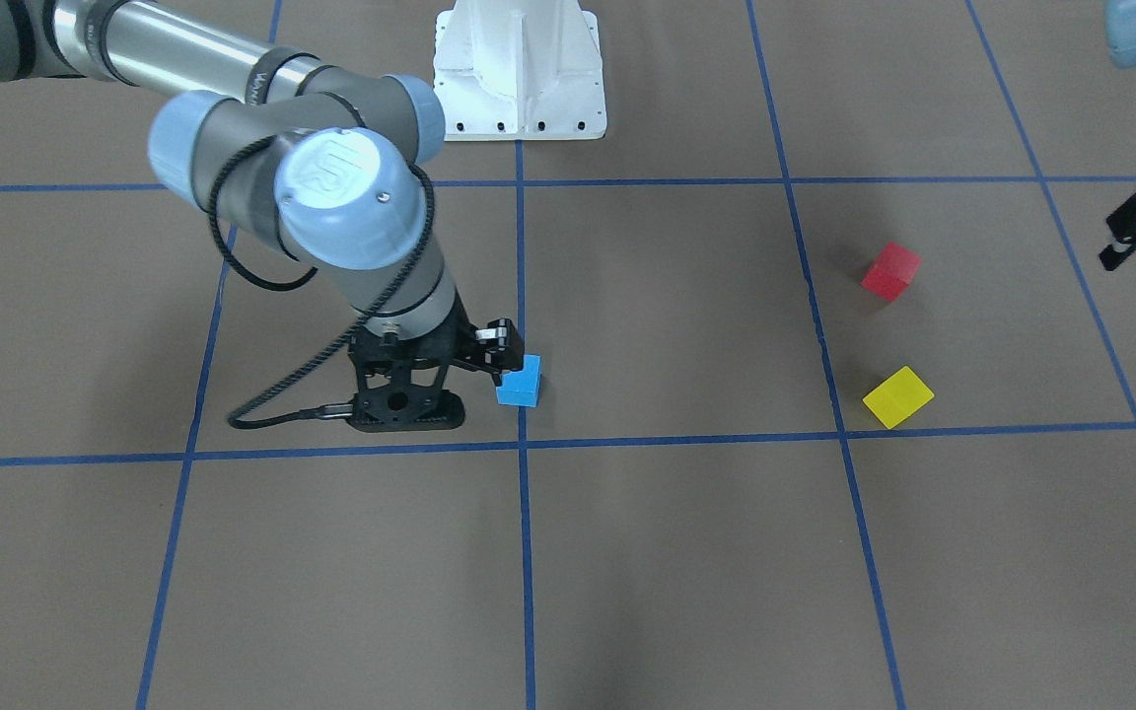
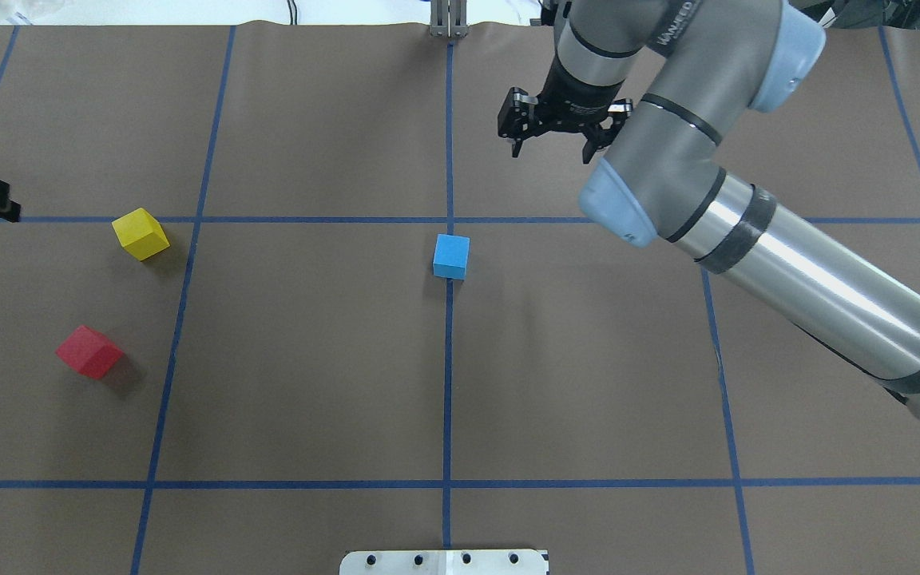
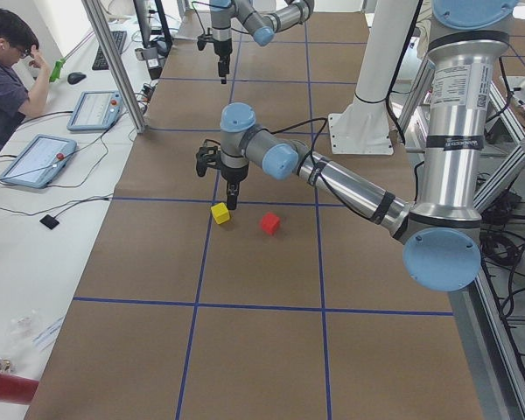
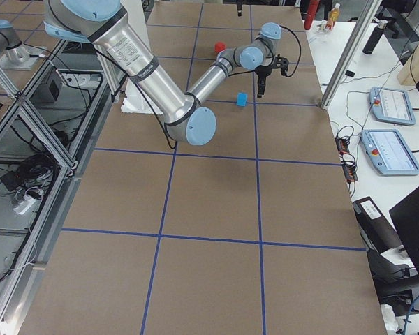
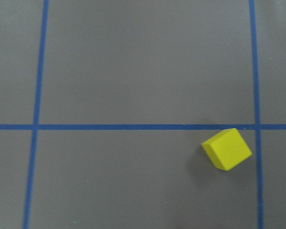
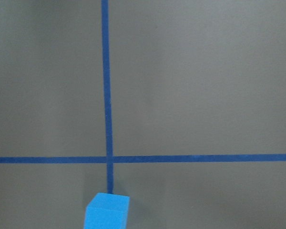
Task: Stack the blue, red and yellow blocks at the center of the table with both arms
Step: 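Release the blue cube with the right gripper while the left reaches for red, then lower the left gripper onto the red cube and grasp it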
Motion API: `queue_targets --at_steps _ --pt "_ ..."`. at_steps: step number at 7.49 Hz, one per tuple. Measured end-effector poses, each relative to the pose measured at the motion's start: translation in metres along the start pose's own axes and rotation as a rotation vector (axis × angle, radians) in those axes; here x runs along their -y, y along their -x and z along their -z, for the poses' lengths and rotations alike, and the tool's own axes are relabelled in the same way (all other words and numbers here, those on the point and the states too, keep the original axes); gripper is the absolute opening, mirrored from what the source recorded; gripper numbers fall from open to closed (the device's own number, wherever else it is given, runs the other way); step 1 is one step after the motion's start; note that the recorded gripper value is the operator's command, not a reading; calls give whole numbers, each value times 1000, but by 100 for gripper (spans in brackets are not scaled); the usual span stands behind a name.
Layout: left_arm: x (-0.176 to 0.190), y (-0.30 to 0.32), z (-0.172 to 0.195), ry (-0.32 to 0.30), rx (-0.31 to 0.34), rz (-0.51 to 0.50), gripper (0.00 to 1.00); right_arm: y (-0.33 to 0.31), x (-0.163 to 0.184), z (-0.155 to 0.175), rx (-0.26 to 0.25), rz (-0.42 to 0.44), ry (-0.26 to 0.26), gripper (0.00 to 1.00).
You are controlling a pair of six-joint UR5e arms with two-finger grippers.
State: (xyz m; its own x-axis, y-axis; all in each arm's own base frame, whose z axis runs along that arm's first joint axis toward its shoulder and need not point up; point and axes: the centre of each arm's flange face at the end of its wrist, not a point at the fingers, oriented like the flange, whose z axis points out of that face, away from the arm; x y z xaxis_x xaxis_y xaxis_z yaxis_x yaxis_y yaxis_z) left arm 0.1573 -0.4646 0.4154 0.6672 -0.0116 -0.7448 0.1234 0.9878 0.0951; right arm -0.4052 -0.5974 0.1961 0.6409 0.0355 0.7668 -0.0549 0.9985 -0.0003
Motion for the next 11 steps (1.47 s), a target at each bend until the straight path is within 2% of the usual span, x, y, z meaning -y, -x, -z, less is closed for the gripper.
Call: queue_targets --at_steps 1,2,3,5,6,9,11 --pt "-25 -34 -26 -21 -17 -39 93 -29 3 4 -9 11 -11 99" --pt "-47 -57 -48 -45 -26 -98 92 -50 3 3 -20 17 -14 99" --pt "-62 -70 -63 -58 -28 -174 99 -62 3 1 -28 21 -14 99" --pt "-74 -71 -81 -60 -20 -358 99 -73 3 -5 -39 20 -12 99" --pt "-78 -66 -93 -69 -22 -408 99 -76 3 -7 -43 18 -10 99" --pt "-94 -30 -122 -95 -29 -497 99 -80 -3 -25 -42 34 -5 99" --pt "-99 -18 -129 -88 -26 -505 99 -83 -6 -32 -37 42 -6 99"
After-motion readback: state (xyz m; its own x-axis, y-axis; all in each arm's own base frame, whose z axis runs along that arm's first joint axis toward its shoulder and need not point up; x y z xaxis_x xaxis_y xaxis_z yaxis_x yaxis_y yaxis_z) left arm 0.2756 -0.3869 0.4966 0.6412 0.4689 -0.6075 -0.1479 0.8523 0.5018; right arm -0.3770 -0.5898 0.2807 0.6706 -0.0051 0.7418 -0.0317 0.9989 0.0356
